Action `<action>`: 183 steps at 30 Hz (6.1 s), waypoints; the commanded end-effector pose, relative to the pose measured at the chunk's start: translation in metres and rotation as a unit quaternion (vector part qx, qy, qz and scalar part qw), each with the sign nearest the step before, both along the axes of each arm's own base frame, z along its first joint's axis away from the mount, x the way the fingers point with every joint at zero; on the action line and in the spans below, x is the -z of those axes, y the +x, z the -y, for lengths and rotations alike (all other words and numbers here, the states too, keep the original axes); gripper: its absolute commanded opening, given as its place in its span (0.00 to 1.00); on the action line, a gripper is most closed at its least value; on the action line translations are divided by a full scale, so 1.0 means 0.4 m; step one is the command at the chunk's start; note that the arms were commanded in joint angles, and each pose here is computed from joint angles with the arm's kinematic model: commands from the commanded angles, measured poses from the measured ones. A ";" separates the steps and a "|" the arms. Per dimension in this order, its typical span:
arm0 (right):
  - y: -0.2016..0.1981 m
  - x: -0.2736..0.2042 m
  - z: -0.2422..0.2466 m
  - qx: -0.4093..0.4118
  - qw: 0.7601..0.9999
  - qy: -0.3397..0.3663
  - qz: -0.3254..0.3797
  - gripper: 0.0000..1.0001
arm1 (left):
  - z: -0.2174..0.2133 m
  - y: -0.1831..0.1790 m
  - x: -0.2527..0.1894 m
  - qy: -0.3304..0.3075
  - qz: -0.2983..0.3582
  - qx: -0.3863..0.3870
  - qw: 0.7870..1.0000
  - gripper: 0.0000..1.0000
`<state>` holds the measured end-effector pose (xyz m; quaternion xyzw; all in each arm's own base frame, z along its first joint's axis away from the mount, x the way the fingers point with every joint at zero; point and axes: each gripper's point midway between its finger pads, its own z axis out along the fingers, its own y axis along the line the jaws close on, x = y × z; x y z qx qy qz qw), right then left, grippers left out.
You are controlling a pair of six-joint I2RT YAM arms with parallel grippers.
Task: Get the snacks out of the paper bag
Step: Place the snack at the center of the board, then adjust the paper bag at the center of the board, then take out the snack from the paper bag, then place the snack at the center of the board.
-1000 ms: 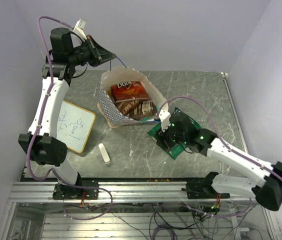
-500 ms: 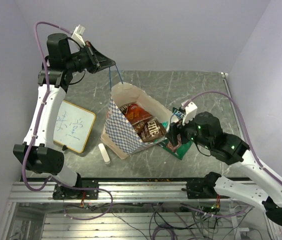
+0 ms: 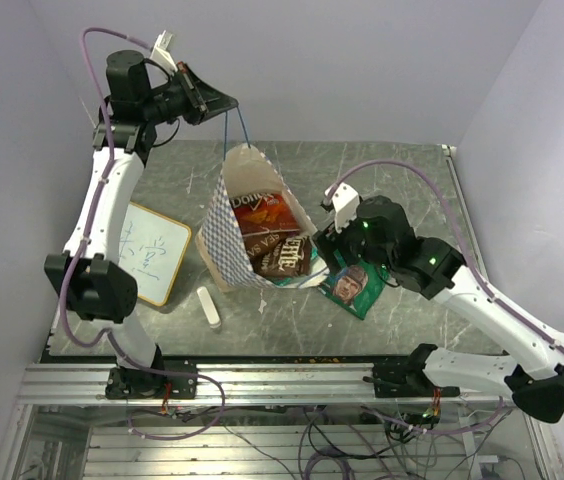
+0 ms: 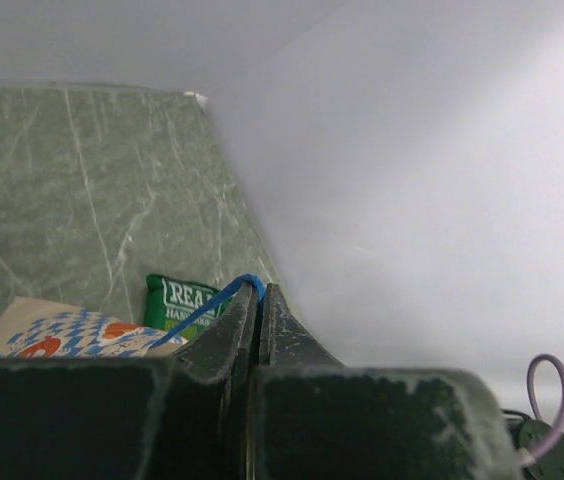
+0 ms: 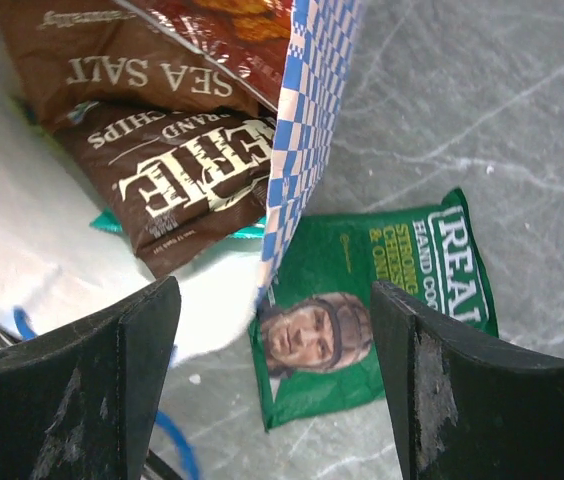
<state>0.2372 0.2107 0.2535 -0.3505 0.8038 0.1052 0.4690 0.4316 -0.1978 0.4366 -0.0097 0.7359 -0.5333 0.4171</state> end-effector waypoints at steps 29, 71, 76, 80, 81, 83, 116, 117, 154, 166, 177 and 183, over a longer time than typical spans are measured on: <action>0.042 -0.203 -0.246 -0.345 0.900 -0.062 0.259 0.71 | 0.004 -0.108 -0.185 -0.054 0.158 0.039 0.985 0.07; 0.463 0.188 -0.441 -0.309 0.898 -0.182 0.256 0.61 | 0.032 -0.116 -0.140 -0.004 0.128 0.037 0.991 0.07; 0.513 0.165 -0.428 -0.260 0.911 -0.179 0.267 0.61 | 0.044 -0.123 -0.130 0.006 0.129 0.042 0.991 0.07; 0.540 0.145 -0.431 -0.238 0.914 -0.178 0.276 0.57 | 0.055 -0.130 -0.125 0.005 0.126 0.050 0.991 0.07; 0.545 0.141 -0.432 -0.236 0.914 -0.176 0.280 0.56 | 0.056 -0.130 -0.126 0.005 0.128 0.050 0.991 0.07; 0.551 0.141 -0.431 -0.236 0.913 -0.176 0.282 0.55 | 0.059 -0.132 -0.130 0.005 0.130 0.052 0.990 0.07; 0.512 0.066 -0.437 -0.284 0.904 -0.122 0.294 0.00 | 0.021 -0.096 -0.118 -0.011 0.100 0.025 0.995 0.07; 0.506 0.056 -0.433 -0.288 0.903 -0.121 0.295 0.00 | 0.017 -0.093 -0.117 -0.011 0.099 0.022 0.995 0.07; 0.021 -0.634 0.008 -0.066 0.963 0.155 0.210 0.00 | -0.046 -0.071 -0.078 0.027 0.042 -0.047 0.998 0.07; 0.170 -0.369 0.226 0.154 0.960 -0.087 0.215 0.00 | -0.054 -0.088 -0.087 0.055 0.054 -0.040 0.996 0.07; 0.249 -0.022 0.276 0.119 0.959 -0.237 0.102 0.00 | -0.052 -0.070 -0.057 0.067 0.054 -0.033 0.996 0.07; 0.278 -0.013 0.268 0.119 0.958 -0.244 0.091 0.00 | -0.040 -0.070 -0.054 0.051 0.042 -0.019 0.998 0.07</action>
